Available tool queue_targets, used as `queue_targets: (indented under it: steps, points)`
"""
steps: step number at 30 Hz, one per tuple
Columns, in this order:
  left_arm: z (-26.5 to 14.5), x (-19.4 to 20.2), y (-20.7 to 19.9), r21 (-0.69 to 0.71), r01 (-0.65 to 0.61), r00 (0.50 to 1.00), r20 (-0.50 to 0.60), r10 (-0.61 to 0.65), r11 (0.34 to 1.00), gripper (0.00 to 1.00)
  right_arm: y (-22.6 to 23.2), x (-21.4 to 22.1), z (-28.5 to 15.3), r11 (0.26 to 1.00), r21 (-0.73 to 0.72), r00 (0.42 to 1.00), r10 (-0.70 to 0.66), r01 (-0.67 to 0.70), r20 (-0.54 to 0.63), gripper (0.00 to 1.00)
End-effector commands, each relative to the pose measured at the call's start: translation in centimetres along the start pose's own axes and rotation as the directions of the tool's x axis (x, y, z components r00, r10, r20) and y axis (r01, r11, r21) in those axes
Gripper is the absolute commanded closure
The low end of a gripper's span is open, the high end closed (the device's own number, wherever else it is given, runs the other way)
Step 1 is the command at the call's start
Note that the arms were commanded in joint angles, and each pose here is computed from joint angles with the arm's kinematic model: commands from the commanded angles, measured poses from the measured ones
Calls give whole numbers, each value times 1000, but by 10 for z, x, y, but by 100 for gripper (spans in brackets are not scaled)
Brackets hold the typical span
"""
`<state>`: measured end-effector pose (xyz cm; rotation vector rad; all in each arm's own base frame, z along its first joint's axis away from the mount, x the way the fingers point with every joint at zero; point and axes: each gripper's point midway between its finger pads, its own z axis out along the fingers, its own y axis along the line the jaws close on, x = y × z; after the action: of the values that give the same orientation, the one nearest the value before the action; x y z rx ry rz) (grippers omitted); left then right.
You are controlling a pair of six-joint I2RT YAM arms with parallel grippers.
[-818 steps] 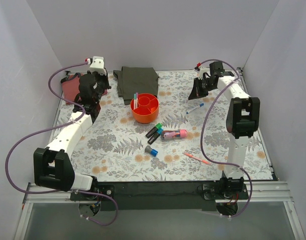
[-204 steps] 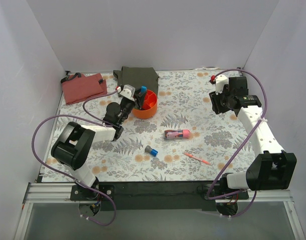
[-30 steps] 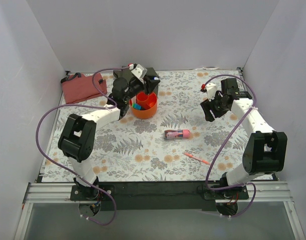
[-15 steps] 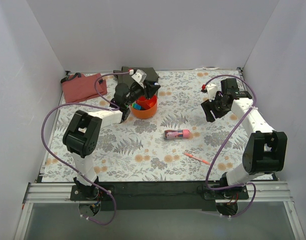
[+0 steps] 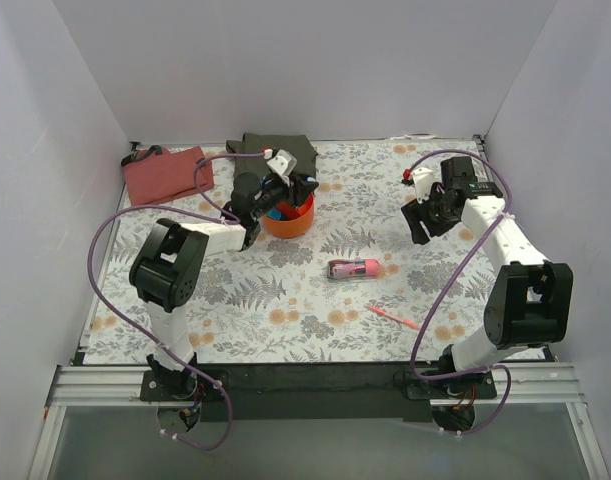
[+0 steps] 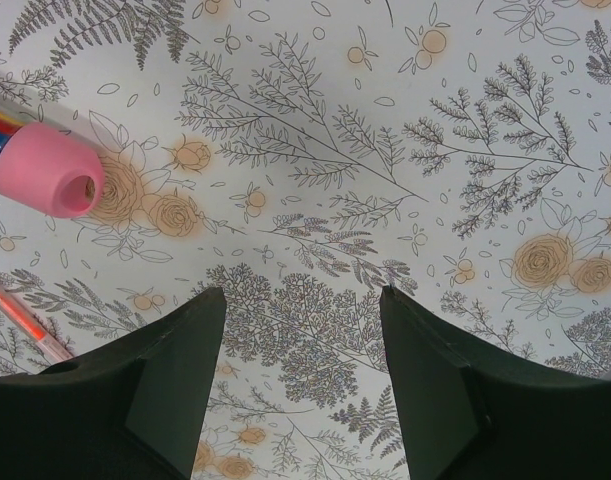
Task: Sort the stationery into containers
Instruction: Place the stationery in the storage box, then pick up the stationery from the center of the board.
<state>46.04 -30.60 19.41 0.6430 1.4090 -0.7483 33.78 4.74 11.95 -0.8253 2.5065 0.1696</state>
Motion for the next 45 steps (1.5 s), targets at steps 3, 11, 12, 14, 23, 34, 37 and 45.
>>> queue_targets:
  steps: [3,11,12,14,23,34,37,45]
  points:
    - [-1,17,3,4,-31,999,-42,32,999,100,0,-6,-2,1000,-7,1000,-2,3,16,28]
    - [-1,21,3,11,-49,996,-76,50,999,64,3,-3,0,1000,-20,1000,3,-3,16,28]
    - [-1,21,4,10,-51,996,-79,52,999,59,3,-4,0,1000,-20,1000,1,-1,19,28]
    - [-1,16,4,8,-62,995,-75,63,998,47,3,-7,-1,1000,-19,1000,0,0,26,28]
    - [-11,-77,-9,35,-189,982,28,188,981,27,0,-23,-6,1000,-16,997,-10,12,71,28]
    - [-53,-154,-70,288,-265,958,-29,285,920,22,22,-55,-41,985,-108,968,-110,138,227,29]
    - [-62,-130,-87,352,-132,961,-185,208,927,20,38,-50,-55,973,-140,954,-140,182,265,28]
    - [-40,-38,-161,505,-52,806,-488,335,862,20,56,-22,-88,975,-117,936,-143,189,323,27]
